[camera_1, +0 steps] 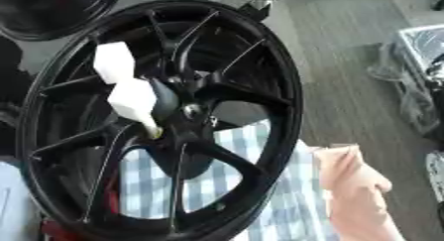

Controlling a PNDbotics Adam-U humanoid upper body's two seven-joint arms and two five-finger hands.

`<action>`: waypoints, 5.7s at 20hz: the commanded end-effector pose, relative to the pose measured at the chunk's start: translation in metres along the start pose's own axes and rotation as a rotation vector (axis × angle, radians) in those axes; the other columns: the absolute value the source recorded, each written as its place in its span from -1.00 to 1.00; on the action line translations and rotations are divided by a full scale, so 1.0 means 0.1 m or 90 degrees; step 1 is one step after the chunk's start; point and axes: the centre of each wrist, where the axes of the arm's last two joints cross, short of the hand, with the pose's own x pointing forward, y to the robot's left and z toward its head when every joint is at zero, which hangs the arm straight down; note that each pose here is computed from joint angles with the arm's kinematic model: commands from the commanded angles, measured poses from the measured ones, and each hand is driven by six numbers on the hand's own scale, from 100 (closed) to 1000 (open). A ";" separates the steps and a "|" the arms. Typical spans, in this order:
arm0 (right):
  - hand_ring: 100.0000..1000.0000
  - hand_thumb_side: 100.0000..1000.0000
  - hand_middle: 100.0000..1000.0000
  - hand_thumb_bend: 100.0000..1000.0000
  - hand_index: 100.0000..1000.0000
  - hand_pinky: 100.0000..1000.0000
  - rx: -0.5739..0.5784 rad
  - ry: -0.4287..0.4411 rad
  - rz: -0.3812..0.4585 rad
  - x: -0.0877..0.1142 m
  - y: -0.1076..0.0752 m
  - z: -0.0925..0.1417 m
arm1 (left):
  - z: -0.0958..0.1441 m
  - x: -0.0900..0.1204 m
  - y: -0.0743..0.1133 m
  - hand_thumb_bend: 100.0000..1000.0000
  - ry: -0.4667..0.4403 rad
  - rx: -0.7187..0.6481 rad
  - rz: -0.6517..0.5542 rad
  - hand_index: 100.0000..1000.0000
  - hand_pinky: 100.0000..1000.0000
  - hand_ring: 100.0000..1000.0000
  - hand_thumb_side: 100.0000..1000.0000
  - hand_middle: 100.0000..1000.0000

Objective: Pull the pin out of the wheel hub.

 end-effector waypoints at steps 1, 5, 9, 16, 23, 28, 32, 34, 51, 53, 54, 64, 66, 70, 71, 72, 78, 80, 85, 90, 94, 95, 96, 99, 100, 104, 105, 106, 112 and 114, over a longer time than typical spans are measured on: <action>0.38 -0.01 0.30 -1.00 0.71 0.38 0.009 -0.026 0.015 0.10 -0.03 -0.07 | -0.01 -0.04 0.06 -1.00 -0.002 -0.017 -0.034 0.74 0.68 0.66 0.97 0.62; 0.39 -0.01 0.29 -1.00 0.71 0.38 0.011 -0.024 0.014 0.10 -0.02 -0.06 | -0.15 -0.02 0.07 -1.00 -0.015 -0.027 -0.040 0.70 0.72 0.68 1.00 0.59; 0.39 -0.02 0.29 -1.00 0.71 0.38 0.013 -0.023 0.013 0.09 -0.01 -0.06 | -0.29 0.04 0.07 -1.00 -0.026 -0.039 -0.052 0.69 0.75 0.69 1.00 0.57; 0.39 -0.02 0.29 -1.00 0.71 0.38 0.017 -0.021 0.013 0.09 -0.01 -0.05 | -0.46 0.06 0.08 -0.84 -0.002 -0.057 -0.082 0.68 0.75 0.68 1.00 0.55; 0.39 -0.02 0.29 -1.00 0.70 0.38 0.023 -0.020 0.011 0.09 0.01 -0.05 | -0.62 -0.02 0.03 -0.35 0.044 -0.079 -0.098 0.76 0.80 0.71 0.85 0.56; 0.39 -0.02 0.29 -1.00 0.70 0.38 0.025 -0.018 0.010 0.09 0.02 -0.06 | -0.70 -0.07 -0.02 -0.17 0.067 -0.099 -0.121 0.73 0.80 0.71 0.83 0.54; 0.39 -0.02 0.28 -1.00 0.70 0.38 0.026 -0.017 0.009 0.09 0.02 -0.06 | -0.74 -0.15 -0.10 -0.10 0.080 -0.118 -0.129 0.66 0.79 0.70 0.87 0.52; 0.38 -0.02 0.28 -1.00 0.70 0.38 0.026 -0.017 0.008 0.09 0.03 -0.06 | -0.75 -0.19 -0.15 -0.09 0.085 -0.127 -0.129 0.64 0.78 0.68 0.88 0.50; 0.39 -0.03 0.28 -1.00 0.70 0.38 0.036 -0.013 0.010 0.09 0.05 -0.06 | -0.89 -0.45 -0.57 -0.14 0.016 -0.200 -0.121 0.60 0.81 0.64 0.96 0.41; 0.39 -0.03 0.28 -1.00 0.70 0.38 0.037 -0.012 0.011 0.09 0.05 -0.06 | -0.89 -0.46 -0.58 -0.16 0.007 -0.200 -0.121 0.58 0.80 0.63 0.87 0.39; 0.39 -0.03 0.28 -1.00 0.70 0.38 0.037 -0.012 0.011 0.09 0.05 -0.05 | -0.90 -0.46 -0.58 -0.16 0.003 -0.199 -0.121 0.56 0.79 0.62 0.82 0.38; 0.38 -0.03 0.27 -1.00 0.70 0.38 0.038 -0.011 0.012 0.09 0.05 -0.06 | -0.92 -0.33 -0.52 -0.26 -0.043 -0.172 -0.113 0.43 0.71 0.50 0.39 0.23; 0.38 -0.03 0.27 -1.00 0.70 0.38 0.039 -0.011 0.013 0.09 0.05 -0.06 | -0.93 -0.30 -0.52 -0.24 -0.048 -0.171 -0.109 0.38 0.68 0.45 0.32 0.15; 0.38 -0.03 0.27 -1.00 0.70 0.38 0.036 -0.010 0.012 0.09 0.05 -0.06 | -0.93 -0.28 -0.52 -0.16 -0.041 -0.175 -0.112 0.30 0.65 0.40 0.16 0.07; 0.38 -0.03 0.27 -1.00 0.70 0.38 0.036 -0.009 0.013 0.08 0.05 -0.06 | -0.93 -0.27 -0.51 -0.13 -0.037 -0.177 -0.115 0.30 0.64 0.39 0.09 0.06; 0.38 -0.03 0.27 -1.00 0.70 0.38 0.036 -0.009 0.013 0.08 0.05 -0.06 | -0.92 -0.27 -0.51 -0.11 -0.033 -0.178 -0.118 0.30 0.64 0.39 0.01 0.06; 0.38 -0.03 0.27 -1.00 0.70 0.38 0.038 -0.008 0.013 0.08 0.05 -0.05 | -0.91 -0.26 -0.48 -0.36 -0.009 -0.172 -0.116 0.15 0.58 0.30 -0.31 -0.05; 0.39 -0.04 0.27 -1.00 0.70 0.38 0.039 -0.008 0.014 0.08 0.05 -0.05 | -0.91 -0.26 -0.47 -0.50 0.002 -0.167 -0.102 0.08 0.56 0.26 -0.34 -0.08; 0.39 -0.04 0.27 -1.00 0.70 0.38 0.041 -0.007 0.016 0.08 0.05 -0.05 | -0.91 -0.23 -0.43 -0.62 0.016 -0.155 -0.077 -0.22 0.49 0.12 -0.36 -0.20; 0.39 -0.04 0.26 -1.00 0.70 0.38 0.041 -0.006 0.017 0.08 0.05 -0.05 | -0.84 -0.18 -0.31 -0.60 0.027 -0.129 -0.073 -0.48 0.43 0.02 -0.35 -0.32; 0.39 -0.04 0.26 -1.00 0.70 0.38 0.040 -0.007 0.016 0.08 0.05 -0.05 | -0.71 -0.15 -0.17 -0.68 0.037 -0.094 -0.070 -0.58 0.40 -0.01 -0.40 -0.36; 0.39 -0.04 0.26 -1.00 0.70 0.38 0.040 -0.007 0.016 0.08 0.05 -0.05 | -0.65 -0.14 -0.12 -0.70 0.040 -0.081 -0.068 -0.59 0.40 -0.02 -0.42 -0.37; 0.39 -0.04 0.26 -1.00 0.70 0.38 0.039 -0.007 0.016 0.08 0.05 -0.05 | -0.60 -0.13 -0.07 -0.75 0.042 -0.065 -0.064 -0.59 0.40 -0.02 -0.45 -0.38; 0.39 -0.04 0.26 -1.00 0.70 0.38 0.039 -0.006 0.016 0.08 0.04 -0.05 | -0.38 -0.11 0.07 -0.89 0.048 0.000 -0.042 -0.60 0.39 -0.03 -0.54 -0.40; 0.39 -0.04 0.26 -1.00 0.70 0.38 0.038 -0.006 0.016 0.08 0.04 -0.05 | -0.30 -0.10 0.11 -0.94 0.049 0.021 -0.035 -0.60 0.39 -0.04 -0.56 -0.40; 0.39 -0.04 0.26 -1.00 0.70 0.38 0.037 -0.006 0.018 0.07 0.04 -0.04 | 0.05 -0.10 0.20 -1.00 0.059 0.102 0.004 -0.60 0.38 -0.05 -0.64 -0.42; 0.39 -0.04 0.26 -1.00 0.70 0.38 0.037 -0.005 0.018 0.07 0.04 -0.04 | 0.14 -0.11 0.20 -1.00 0.065 0.118 0.014 -0.60 0.38 -0.06 -0.66 -0.43; 0.39 -0.04 0.26 -1.00 0.70 0.38 0.035 -0.006 0.019 0.07 0.03 -0.04 | 0.26 -0.14 0.19 -1.00 0.078 0.138 0.028 -0.60 0.38 -0.06 -0.67 -0.43; 0.39 -0.04 0.26 -1.00 0.70 0.38 0.027 -0.009 0.023 0.08 0.01 -0.04 | 0.96 -0.46 -0.14 -1.00 0.219 0.195 0.108 -0.59 0.37 -0.07 -0.68 -0.43; 0.39 -0.04 0.26 -1.00 0.70 0.38 0.026 -0.011 0.023 0.09 0.01 -0.05 | 1.14 -0.55 -0.31 -1.00 0.267 0.194 0.121 -0.59 0.37 -0.07 -0.67 -0.43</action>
